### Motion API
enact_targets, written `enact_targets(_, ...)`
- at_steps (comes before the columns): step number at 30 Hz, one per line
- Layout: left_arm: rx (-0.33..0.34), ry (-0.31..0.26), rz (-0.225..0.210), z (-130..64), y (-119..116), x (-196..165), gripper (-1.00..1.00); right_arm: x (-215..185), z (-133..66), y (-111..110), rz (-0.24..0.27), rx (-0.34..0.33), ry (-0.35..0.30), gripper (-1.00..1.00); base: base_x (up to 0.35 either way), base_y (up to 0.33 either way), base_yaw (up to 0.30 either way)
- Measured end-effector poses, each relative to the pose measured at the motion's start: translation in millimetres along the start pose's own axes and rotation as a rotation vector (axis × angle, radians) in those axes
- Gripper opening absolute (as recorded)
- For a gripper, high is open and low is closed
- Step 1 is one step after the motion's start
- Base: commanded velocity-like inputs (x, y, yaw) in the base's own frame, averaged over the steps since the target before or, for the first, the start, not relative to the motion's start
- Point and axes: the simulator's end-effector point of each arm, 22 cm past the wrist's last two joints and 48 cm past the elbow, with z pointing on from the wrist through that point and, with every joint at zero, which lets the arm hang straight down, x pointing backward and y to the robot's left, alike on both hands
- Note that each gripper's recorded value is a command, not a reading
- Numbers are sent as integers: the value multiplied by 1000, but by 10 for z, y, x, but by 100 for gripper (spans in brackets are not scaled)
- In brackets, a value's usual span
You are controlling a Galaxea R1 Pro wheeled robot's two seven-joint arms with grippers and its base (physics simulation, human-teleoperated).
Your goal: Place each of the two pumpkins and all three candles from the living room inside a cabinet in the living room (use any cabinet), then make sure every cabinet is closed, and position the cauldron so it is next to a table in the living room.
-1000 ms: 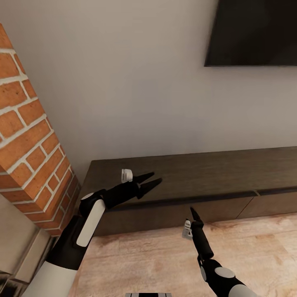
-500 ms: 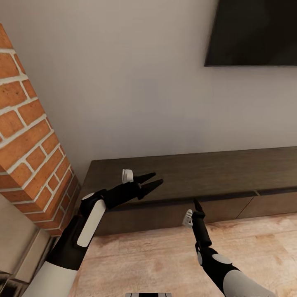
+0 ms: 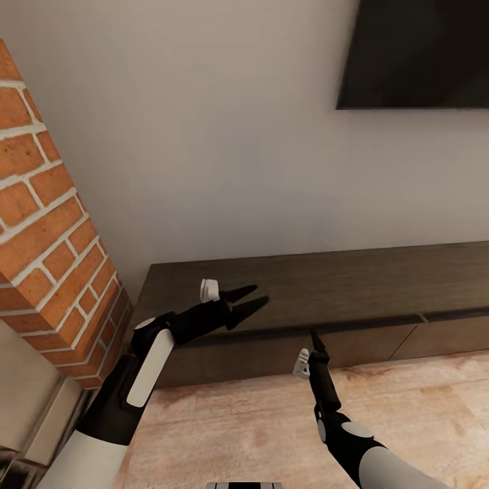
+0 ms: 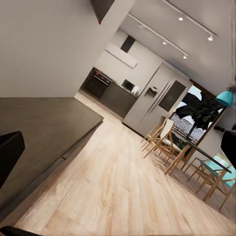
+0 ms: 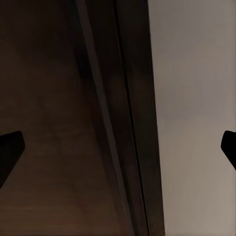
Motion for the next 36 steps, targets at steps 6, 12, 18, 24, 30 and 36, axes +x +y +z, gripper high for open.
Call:
enact_targets(6,28,1,-6,11,-55,22,100,-32,-7,17,-2,-4,-4,100,0,0,0)
enact_targets(12,29,2,-8,14,-55,28,100,-37,-8,19,-1,-4,-5,100,0,0,0)
enact_targets(18,31,0,-16,13,-34,104,100,-23,-19,87,0,-4,-7,100,0,0,0)
enact_targets(24,32,1,-16,1,-28,123,100,-21,-21,105,2,-3,-7,100,0,0,0)
enact_targets(30,28,1,-22,-9,11,144,100,-5,-26,155,1,-11,-6,100,0,0,0)
enact_targets(36,28,0,-18,-17,8,135,100,-79,-17,147,-19,-9,-23,100,0,0,0)
